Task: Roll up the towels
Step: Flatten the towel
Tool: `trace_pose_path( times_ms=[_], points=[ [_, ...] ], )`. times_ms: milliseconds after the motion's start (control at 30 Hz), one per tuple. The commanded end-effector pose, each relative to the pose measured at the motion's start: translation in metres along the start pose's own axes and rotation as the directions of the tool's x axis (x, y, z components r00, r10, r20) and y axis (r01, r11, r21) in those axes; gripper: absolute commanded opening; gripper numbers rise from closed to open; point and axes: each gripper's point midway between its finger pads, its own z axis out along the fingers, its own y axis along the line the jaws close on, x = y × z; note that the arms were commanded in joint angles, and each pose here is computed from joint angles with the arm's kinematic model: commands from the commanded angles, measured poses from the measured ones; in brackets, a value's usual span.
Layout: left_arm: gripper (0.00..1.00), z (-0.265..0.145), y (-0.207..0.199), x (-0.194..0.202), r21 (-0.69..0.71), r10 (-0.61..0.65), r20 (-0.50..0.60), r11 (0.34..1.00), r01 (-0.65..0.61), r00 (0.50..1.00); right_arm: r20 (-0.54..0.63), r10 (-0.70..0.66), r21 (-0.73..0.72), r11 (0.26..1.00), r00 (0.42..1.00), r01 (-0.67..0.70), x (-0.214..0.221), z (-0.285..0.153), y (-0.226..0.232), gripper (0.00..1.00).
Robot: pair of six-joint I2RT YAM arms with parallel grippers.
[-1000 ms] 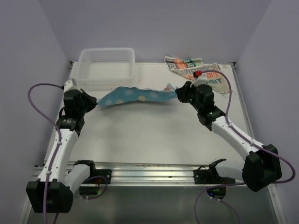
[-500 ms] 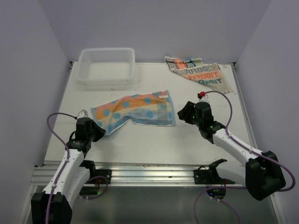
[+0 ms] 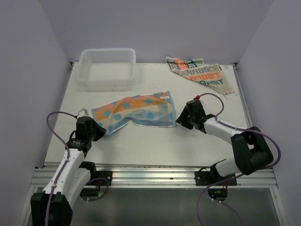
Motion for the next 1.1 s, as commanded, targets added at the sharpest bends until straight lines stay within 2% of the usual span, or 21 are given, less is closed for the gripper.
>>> trace_pose_path(
  times_ms=[0, 133, 367, 533, 633, 833, 967, 1067],
  points=[
    [0.00, -0.004, -0.016, -0.022, 0.032, 0.028, 0.058, 0.999, -0.030, 0.998, -0.061, 0.032, -0.003, 0.999, 0.998, -0.032, 0.017, 0.012, -0.004, 0.44],
    [0.00, -0.004, -0.013, -0.026, 0.013, 0.032, 0.075, 0.999, -0.033, 0.997, -0.083, 0.027, -0.047, 0.998, 0.996, -0.031, 0.022, 0.025, 0.003, 0.44],
    [0.00, -0.004, -0.012, -0.027, 0.004, 0.037, 0.078, 0.999, -0.037, 0.996, -0.111, 0.052, -0.041, 0.998, 0.992, -0.057, 0.032, 0.029, -0.001, 0.43],
    [0.00, -0.003, -0.012, -0.029, -0.006, 0.041, 0.080, 0.999, -0.041, 0.996, -0.158, 0.058, -0.033, 0.997, 0.986, -0.064, 0.043, 0.030, -0.005, 0.38],
    [0.00, -0.004, -0.012, -0.033, -0.009, 0.041, 0.091, 0.999, -0.041, 0.995, -0.172, 0.063, -0.019, 0.998, 0.983, -0.067, 0.049, 0.029, -0.011, 0.33],
    [0.00, 0.000, -0.009, -0.037, -0.040, 0.047, 0.101, 0.998, -0.043, 0.994, -0.166, 0.042, -0.026, 0.999, 0.985, -0.048, 0.041, 0.015, -0.005, 0.01],
    [0.00, 0.001, -0.010, -0.050, -0.083, 0.068, 0.105, 0.995, -0.059, 0.992, -0.077, 0.019, -0.041, 0.999, 0.997, -0.022, 0.005, -0.006, 0.007, 0.00],
    [0.00, 0.006, 0.000, -0.051, -0.109, 0.015, 0.094, 0.994, -0.004, 0.995, -0.040, 0.034, -0.066, 0.997, 0.999, -0.037, -0.017, -0.023, 0.014, 0.00]
  ],
)
